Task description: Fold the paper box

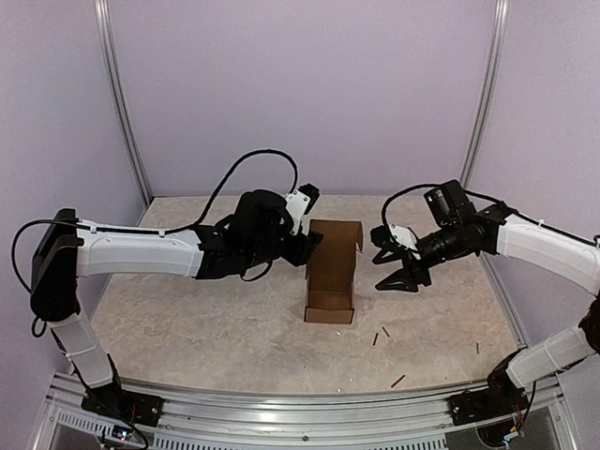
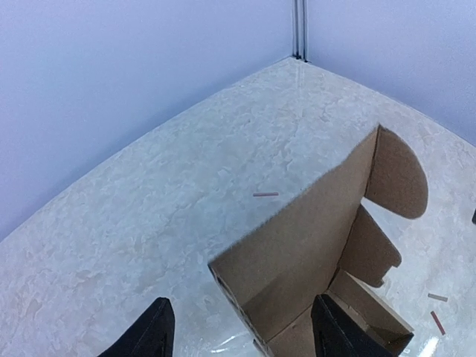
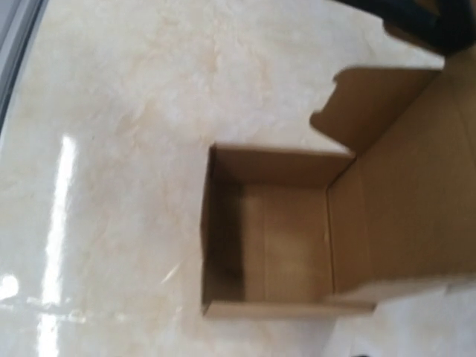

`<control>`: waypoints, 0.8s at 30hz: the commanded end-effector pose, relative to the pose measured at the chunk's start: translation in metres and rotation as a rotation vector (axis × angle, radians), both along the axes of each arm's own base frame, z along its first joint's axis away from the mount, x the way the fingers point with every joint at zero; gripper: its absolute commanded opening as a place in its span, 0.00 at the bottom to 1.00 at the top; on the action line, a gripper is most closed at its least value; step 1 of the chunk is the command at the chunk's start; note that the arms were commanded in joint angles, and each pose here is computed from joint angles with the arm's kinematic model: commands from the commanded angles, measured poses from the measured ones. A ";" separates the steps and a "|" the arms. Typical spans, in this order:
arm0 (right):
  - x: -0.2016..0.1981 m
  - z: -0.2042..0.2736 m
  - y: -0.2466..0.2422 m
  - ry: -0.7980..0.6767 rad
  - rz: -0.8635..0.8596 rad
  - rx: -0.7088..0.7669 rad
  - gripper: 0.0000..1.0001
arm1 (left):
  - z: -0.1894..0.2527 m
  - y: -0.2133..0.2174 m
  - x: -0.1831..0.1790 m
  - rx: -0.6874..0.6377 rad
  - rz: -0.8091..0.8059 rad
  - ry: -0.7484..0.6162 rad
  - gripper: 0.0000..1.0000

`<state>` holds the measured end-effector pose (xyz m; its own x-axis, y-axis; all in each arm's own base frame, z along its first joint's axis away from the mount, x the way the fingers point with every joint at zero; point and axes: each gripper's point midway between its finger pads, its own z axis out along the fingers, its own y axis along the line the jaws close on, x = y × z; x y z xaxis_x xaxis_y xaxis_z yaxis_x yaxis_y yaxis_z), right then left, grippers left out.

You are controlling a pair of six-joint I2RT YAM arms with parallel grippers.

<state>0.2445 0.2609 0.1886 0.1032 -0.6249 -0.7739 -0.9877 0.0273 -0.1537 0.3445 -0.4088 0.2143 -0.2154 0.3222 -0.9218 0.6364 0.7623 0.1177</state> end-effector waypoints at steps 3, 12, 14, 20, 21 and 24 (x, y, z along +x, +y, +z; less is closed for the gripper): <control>0.017 -0.005 -0.026 -0.060 -0.129 -0.040 0.65 | -0.002 0.025 -0.040 -0.058 -0.057 0.070 0.63; 0.073 -0.029 -0.010 -0.007 -0.082 -0.028 0.66 | -0.029 0.018 -0.037 -0.044 -0.031 0.183 0.50; 0.084 -0.031 -0.003 0.005 -0.076 -0.018 0.66 | -0.035 0.017 -0.026 -0.021 0.025 0.169 0.48; 0.089 -0.036 0.007 0.061 -0.052 0.014 0.66 | -0.042 0.003 -0.016 -0.015 0.053 0.141 0.40; 0.088 -0.036 0.007 0.065 -0.050 0.014 0.66 | -0.045 0.001 -0.014 -0.012 0.051 0.142 0.36; 0.082 -0.034 0.005 0.065 -0.050 0.014 0.66 | -0.052 -0.004 -0.013 0.010 0.039 0.130 0.24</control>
